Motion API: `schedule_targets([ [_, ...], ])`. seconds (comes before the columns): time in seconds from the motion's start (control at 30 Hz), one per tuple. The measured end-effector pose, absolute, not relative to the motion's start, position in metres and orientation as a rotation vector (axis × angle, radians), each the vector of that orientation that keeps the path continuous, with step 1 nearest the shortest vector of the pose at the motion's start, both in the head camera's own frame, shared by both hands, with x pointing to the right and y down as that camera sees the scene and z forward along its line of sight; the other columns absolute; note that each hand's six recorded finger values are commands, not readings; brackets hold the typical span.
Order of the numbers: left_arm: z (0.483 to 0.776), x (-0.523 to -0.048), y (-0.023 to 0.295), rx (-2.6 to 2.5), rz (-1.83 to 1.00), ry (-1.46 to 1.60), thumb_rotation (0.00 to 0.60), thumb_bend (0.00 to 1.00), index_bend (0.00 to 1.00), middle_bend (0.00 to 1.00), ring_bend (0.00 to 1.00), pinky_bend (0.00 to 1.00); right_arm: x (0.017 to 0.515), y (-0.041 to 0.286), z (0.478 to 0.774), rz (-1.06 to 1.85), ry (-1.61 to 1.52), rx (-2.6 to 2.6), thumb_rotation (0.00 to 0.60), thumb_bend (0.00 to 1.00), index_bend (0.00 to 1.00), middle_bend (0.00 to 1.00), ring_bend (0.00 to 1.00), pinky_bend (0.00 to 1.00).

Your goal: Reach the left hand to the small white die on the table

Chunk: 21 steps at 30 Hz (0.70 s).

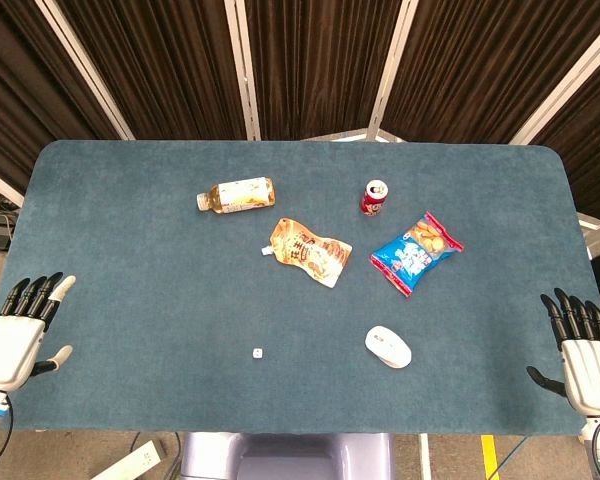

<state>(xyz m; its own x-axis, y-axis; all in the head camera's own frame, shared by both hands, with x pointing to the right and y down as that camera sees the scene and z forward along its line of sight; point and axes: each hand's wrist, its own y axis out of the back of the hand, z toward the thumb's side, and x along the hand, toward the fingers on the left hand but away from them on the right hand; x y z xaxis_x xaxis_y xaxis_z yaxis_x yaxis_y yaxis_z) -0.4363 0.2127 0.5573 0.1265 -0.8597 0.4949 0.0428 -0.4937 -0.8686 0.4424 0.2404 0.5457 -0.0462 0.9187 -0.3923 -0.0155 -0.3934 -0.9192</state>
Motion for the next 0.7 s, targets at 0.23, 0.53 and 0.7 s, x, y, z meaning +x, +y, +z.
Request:
schedule_targets([
  [0.23,0.558,-0.435,0.213,-1.633,-1.470,0.806,0.600,0.24,0.00,0.00,0.00,0.00,0.443,0.241,0.545,1.548,-1.004,-1.458,0.600,0.02,0.00,0.00,0.00,0.00],
  [0.53,0.557,-0.424,0.210,-1.665,-1.392,0.781,0.600,0.28,0.00,0.12,0.26,0.44,0.444,0.240,0.546,1.556,-1.007,-1.457,0.600,0.02,0.00,0.00,0.00,0.00],
  [0.7,0.563,-0.407,0.202,-1.704,-1.278,0.756,0.600,0.49,0.00,0.69,0.76,0.83,0.446,0.239,0.547,1.568,-1.015,-1.451,0.600,0.02,0.00,0.00,0.00,0.00],
])
